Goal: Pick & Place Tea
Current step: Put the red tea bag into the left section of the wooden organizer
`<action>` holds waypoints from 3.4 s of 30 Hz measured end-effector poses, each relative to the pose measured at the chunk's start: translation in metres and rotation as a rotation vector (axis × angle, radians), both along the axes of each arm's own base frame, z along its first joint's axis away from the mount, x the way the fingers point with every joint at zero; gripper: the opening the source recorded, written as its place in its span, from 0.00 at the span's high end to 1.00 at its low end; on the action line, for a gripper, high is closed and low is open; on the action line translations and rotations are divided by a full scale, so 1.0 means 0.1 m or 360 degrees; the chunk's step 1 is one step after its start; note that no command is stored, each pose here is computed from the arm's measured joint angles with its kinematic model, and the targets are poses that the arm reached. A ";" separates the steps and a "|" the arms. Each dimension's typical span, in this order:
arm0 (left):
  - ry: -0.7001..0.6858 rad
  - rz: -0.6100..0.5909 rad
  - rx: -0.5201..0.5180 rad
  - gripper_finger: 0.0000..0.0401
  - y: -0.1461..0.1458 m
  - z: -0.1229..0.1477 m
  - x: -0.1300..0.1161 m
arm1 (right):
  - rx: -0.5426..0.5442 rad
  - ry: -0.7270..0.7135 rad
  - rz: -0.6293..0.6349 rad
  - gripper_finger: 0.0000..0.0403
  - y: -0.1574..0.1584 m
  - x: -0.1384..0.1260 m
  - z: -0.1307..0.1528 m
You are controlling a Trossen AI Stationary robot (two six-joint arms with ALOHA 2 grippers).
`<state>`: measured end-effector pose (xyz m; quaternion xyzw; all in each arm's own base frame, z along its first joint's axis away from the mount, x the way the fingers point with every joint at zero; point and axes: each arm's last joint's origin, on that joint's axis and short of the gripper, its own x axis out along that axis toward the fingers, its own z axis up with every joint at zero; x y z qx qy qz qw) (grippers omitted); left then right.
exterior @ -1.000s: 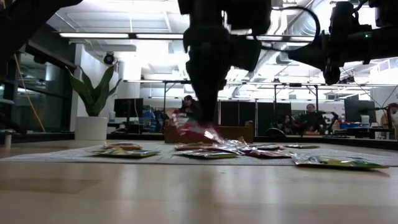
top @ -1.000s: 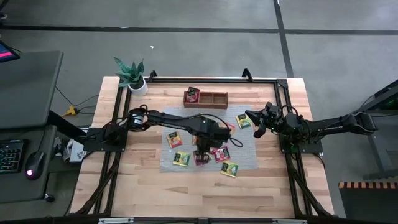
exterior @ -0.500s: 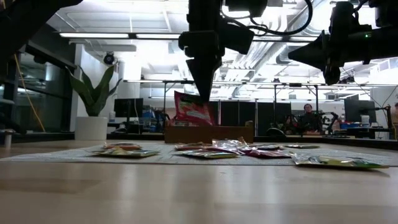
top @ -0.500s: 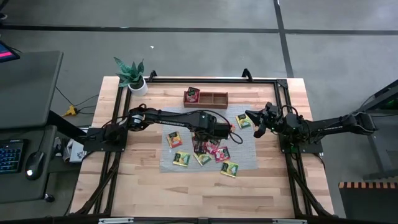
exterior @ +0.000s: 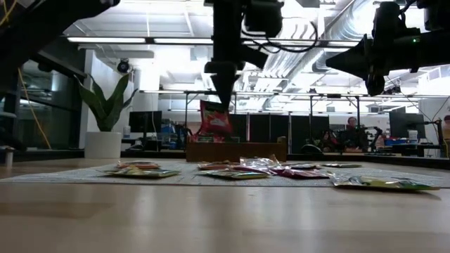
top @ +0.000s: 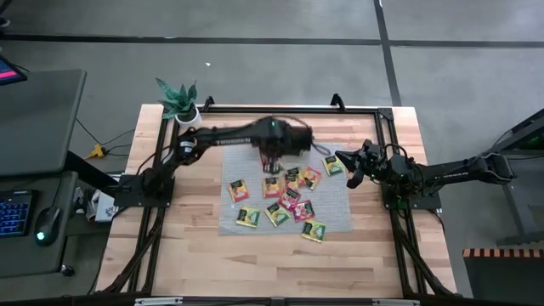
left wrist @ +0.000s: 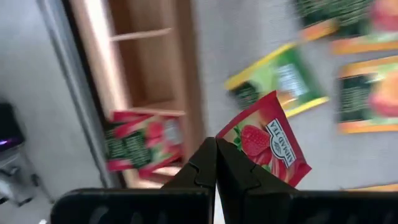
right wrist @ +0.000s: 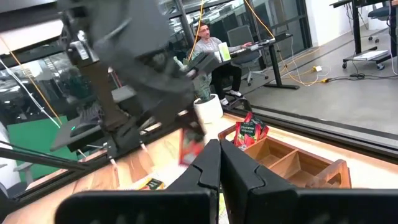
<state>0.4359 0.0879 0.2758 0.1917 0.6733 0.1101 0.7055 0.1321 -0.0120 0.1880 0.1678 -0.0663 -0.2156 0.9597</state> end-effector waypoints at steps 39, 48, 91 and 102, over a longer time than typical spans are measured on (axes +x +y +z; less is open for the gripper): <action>0.0056 -0.0090 0.0104 1.00 1.16 -0.33 -0.21 | 0.0000 0.0000 0.0000 1.00 0.00 0.00 0.00; 0.0117 -0.0116 0.0072 1.00 1.12 -0.50 -0.22 | 0.0000 0.0000 0.0000 1.00 0.00 0.00 0.00; -0.0402 0.0098 -0.0713 0.67 0.86 0.37 -0.32 | 0.0000 0.0001 0.0001 1.00 0.00 0.00 0.00; -0.0411 0.0155 -0.1056 0.67 0.44 0.37 -0.21 | 0.0000 0.0001 0.0001 1.00 0.00 0.00 0.00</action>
